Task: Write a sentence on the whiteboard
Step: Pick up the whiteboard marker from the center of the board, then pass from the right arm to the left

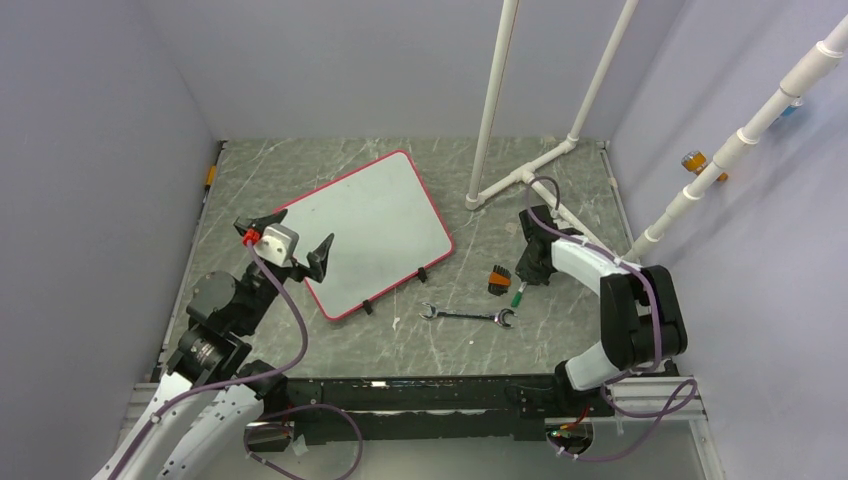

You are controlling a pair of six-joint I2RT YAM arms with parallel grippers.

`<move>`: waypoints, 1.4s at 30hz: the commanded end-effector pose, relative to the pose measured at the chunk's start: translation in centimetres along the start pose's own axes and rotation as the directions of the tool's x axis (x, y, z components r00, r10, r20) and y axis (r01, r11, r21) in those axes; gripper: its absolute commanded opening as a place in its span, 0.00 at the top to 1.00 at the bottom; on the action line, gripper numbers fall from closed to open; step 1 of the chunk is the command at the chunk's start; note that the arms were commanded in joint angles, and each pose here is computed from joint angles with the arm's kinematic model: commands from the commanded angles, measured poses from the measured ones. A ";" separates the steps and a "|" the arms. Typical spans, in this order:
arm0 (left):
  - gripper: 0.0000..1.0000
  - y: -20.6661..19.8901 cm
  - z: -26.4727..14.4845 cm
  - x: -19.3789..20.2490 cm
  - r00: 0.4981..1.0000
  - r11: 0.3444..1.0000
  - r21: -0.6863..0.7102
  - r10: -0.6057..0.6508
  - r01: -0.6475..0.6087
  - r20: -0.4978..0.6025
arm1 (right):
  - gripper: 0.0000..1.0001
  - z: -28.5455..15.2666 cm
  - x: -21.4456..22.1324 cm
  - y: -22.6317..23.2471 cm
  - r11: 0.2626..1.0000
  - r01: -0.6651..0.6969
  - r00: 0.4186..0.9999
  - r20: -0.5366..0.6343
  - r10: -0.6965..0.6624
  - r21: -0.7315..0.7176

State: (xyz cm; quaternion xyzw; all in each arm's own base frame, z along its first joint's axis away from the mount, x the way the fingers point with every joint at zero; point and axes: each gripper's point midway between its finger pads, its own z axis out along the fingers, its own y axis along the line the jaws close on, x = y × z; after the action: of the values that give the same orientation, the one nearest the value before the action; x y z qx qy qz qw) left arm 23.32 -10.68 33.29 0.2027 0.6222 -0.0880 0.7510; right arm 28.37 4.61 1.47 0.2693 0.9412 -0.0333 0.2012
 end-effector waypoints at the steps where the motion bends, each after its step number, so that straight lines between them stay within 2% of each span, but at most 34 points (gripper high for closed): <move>1: 0.01 -0.6 0.4 -1.9 0.998 0.999 0.041 -0.030 0.028 0.048 | 1.00 -3.4 -2.0 1.2 0.993 -0.047 0.996 0.075 0.056 -0.110; 6: 0.01 -2.2 1.2 -2.3 0.994 0.989 0.113 -0.098 0.092 0.049 | 1.00 -9.5 -4.7 3.5 0.940 -0.098 0.973 0.167 0.159 -0.328; 10: 0.08 -4.8 2.2 -3.5 0.976 0.951 0.247 -0.207 0.186 0.060 | 1.00 -14.6 -6.4 5.1 0.846 -0.158 0.935 0.200 0.294 -0.509; 17: 0.09 -9.6 2.9 -5.1 0.887 0.792 0.486 -0.456 0.370 0.069 | 1.00 -20.1 -8.3 6.9 0.702 -0.222 0.888 0.158 0.432 -0.676; 20: 0.10 -11.2 3.1 -5.9 0.854 0.727 0.584 -0.509 0.361 0.106 | 1.00 -22.4 -9.1 8.0 0.614 -0.246 0.868 0.111 0.483 -0.750; 24: 0.15 -13.9 4.2 -6.0 0.856 0.659 0.667 -0.514 0.348 0.062 | 1.00 -25.3 -9.9 9.4 0.525 -0.235 0.859 0.078 0.507 -0.818; 32: 0.19 -18.3 7.0 -6.6 0.877 0.642 0.702 -0.478 0.308 0.052 | 1.00 -28.6 -11.1 10.3 0.449 -0.217 0.842 0.067 0.536 -0.867; 38: 0.23 -20.8 9.4 -7.2 0.855 0.634 0.706 -0.513 0.317 0.077 | 1.00 -30.0 -10.9 10.7 0.397 -0.214 0.836 0.042 0.546 -0.893; 42: 0.24 -22.3 10.9 -6.8 0.868 0.667 0.698 -0.478 0.261 0.132 | 1.00 -30.7 -10.9 10.4 0.398 -0.228 0.834 0.033 0.551 -0.888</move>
State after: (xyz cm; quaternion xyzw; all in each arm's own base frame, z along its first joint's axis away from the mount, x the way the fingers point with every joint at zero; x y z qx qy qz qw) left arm 22.57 -35.23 33.49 0.3111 0.5163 -0.4982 0.6233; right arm 31.67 13.09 30.04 0.3468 0.7239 0.4043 0.4386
